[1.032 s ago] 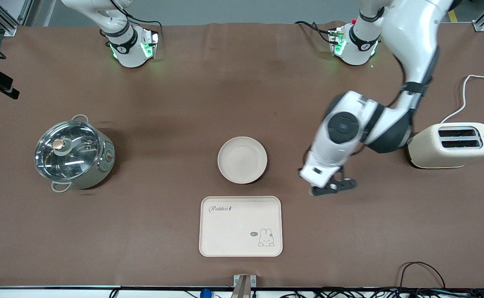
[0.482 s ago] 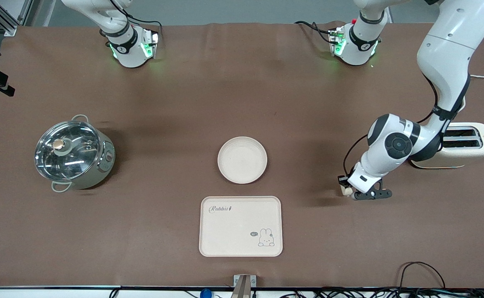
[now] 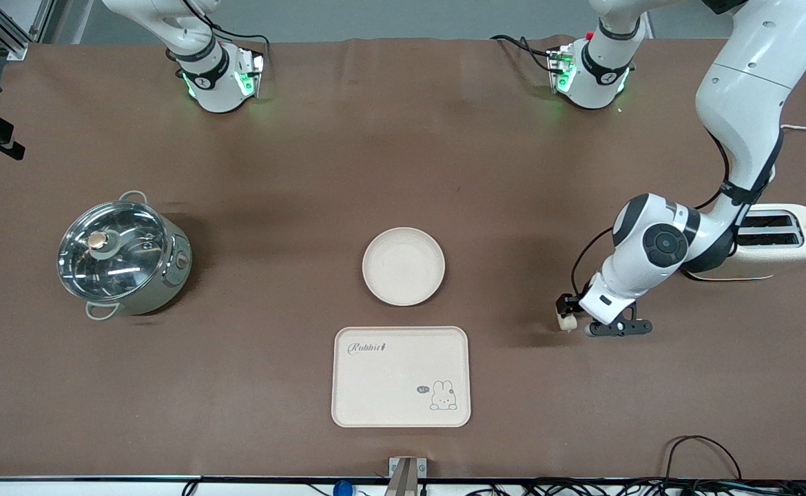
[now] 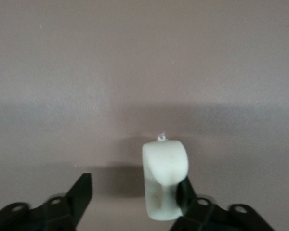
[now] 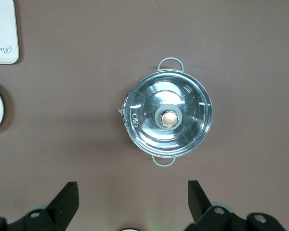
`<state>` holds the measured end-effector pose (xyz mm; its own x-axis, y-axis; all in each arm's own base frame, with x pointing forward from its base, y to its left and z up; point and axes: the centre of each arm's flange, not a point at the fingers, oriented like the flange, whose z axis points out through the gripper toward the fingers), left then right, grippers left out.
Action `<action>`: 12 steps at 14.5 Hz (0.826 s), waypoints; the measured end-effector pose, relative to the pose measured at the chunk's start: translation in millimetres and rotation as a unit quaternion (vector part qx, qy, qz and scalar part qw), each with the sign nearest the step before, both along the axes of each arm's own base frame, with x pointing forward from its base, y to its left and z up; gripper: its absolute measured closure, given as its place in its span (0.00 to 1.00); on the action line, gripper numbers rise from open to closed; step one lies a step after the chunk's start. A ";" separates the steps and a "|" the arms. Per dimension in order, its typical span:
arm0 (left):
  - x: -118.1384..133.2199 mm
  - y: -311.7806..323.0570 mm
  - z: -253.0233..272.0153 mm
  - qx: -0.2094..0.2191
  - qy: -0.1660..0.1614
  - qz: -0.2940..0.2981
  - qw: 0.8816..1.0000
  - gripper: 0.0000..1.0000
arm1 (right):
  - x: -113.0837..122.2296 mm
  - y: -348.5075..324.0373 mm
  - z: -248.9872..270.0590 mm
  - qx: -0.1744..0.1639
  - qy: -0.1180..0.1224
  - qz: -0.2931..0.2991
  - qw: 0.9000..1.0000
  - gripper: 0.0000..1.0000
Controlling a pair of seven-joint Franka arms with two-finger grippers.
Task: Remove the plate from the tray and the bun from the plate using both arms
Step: 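Carry the bun with the left gripper toward the toaster and lower it, then open the left gripper to release the bun beside the toaster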
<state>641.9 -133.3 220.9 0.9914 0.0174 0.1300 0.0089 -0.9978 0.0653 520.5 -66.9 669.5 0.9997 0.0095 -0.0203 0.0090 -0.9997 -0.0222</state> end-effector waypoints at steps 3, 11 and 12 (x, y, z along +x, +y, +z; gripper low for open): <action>2.9 5.6 4.6 0.003 -0.005 -0.015 1.000 0.00 | -1.1 -9.7 -0.3 0.000 0.000 -0.020 1.000 0.00; 9.8 6.2 38.9 0.020 -0.014 -0.031 0.999 0.00 | -0.4 -6.8 2.8 -0.001 -0.004 -0.031 1.000 0.00; 10.3 1.9 60.5 0.032 -0.008 -0.034 0.999 0.00 | -0.6 -7.0 5.7 -0.001 -0.007 -0.031 0.999 0.00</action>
<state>652.1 -131.4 281.4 0.9879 -0.0583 0.1440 -0.0592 -0.9982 0.0019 519.8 -73.9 675.2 0.9986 -0.0531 -0.0056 -0.0532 -0.9984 -0.0196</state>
